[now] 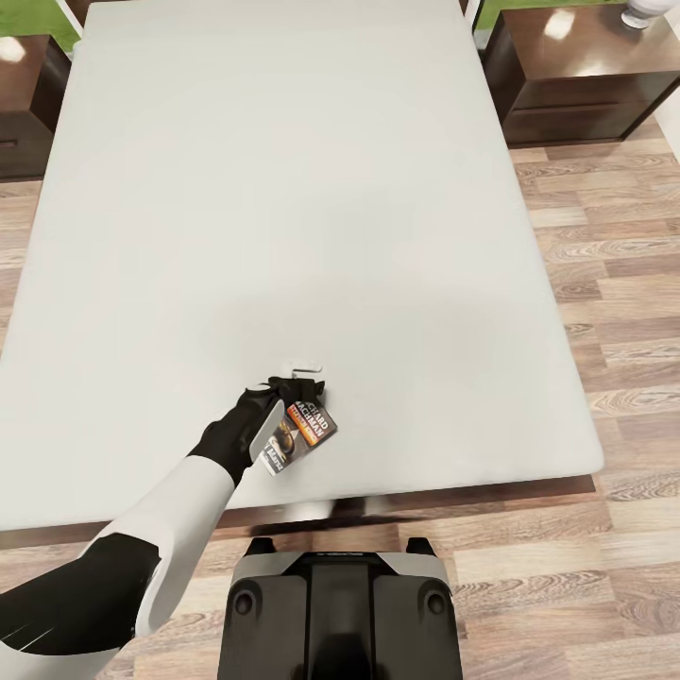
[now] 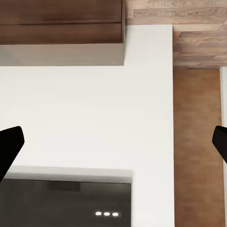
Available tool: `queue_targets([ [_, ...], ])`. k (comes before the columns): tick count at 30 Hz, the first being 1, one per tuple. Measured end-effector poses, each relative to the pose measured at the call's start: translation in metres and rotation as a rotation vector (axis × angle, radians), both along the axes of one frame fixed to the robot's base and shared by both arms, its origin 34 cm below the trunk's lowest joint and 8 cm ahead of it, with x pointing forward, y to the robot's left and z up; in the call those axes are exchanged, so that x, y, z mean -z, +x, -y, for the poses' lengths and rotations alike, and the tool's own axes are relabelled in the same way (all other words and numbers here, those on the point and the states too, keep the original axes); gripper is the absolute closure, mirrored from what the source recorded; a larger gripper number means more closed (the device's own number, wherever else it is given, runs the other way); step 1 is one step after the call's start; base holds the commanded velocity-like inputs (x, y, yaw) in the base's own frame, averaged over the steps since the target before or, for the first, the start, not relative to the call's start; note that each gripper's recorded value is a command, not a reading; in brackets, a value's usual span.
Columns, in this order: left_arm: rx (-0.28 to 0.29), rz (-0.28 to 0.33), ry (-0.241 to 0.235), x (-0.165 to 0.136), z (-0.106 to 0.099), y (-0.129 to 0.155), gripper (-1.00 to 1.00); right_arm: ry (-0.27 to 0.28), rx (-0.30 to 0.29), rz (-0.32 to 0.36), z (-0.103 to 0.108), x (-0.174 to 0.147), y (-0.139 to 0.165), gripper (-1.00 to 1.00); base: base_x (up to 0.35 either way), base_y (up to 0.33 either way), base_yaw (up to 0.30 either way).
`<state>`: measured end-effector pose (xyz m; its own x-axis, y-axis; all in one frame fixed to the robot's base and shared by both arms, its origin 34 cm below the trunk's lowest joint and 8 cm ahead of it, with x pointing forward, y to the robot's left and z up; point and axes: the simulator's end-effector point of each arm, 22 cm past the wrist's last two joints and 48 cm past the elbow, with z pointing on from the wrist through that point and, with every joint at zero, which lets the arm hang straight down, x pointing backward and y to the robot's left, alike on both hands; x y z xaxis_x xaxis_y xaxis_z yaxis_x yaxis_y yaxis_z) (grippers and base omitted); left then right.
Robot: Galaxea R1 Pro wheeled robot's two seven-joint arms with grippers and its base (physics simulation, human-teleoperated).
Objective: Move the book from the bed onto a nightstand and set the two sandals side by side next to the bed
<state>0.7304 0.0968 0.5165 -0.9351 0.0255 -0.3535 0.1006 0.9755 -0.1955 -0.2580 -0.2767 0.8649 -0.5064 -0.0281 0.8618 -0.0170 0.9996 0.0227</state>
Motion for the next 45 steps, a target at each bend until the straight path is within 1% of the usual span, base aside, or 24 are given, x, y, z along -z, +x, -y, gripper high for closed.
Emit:
queue_targets([
  [19,-0.012,0.007,0.02,0.0001,-0.0042,0.0023,-1.0,0.0,0.0,0.0,0.0,0.0,0.0,-1.0,0.0,0.0,0.0],
  [32,-0.015,0.014,0.021,-0.0003,-0.0047,0.0036,-1.0,0.001,0.0,0.0,0.0,0.0,0.0,-1.0,0.0,0.0,0.0],
  [45,-0.022,0.042,0.019,-0.002,-0.0049,0.0087,-1.0,0.0,-0.001,0.0,0.0,0.0,0.0001,-1.0,-0.017,-0.037,0.0],
])
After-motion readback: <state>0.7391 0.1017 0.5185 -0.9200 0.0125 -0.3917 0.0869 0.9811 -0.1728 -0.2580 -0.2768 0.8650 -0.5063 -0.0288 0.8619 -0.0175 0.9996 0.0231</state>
